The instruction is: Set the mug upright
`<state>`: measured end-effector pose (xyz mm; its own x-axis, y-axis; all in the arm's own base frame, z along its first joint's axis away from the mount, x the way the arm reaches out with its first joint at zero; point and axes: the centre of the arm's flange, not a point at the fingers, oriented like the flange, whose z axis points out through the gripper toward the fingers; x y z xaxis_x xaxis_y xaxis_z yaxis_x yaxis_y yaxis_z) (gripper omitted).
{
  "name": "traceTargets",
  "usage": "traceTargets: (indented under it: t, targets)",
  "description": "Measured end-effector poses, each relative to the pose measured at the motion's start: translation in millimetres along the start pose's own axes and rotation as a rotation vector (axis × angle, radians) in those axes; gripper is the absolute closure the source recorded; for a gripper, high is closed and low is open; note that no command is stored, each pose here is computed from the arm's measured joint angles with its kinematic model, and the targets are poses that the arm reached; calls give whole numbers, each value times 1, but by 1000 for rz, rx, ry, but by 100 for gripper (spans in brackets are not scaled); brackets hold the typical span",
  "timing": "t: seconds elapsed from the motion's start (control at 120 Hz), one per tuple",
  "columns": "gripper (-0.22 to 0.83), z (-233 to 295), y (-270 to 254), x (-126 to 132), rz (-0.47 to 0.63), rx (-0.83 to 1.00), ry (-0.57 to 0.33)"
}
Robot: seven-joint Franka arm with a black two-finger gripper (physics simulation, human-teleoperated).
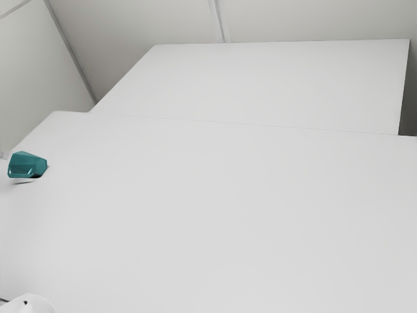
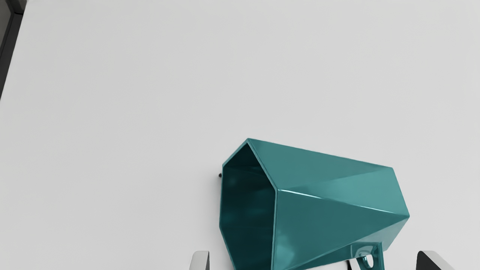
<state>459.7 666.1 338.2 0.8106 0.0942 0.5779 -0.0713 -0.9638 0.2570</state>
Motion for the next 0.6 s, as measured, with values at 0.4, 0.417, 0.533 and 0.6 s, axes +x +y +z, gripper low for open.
traceTargets:
  t: [0.4, 0.417, 0.533, 0.6]
  targets:
    - [0, 17, -10, -18, 31, -48, 64]
    - [0, 18, -10, -18, 32, -49, 65]
    - [0, 22, -12, -22, 39, -62, 81]
    - [0, 25, -13, -24, 42, -71, 92]
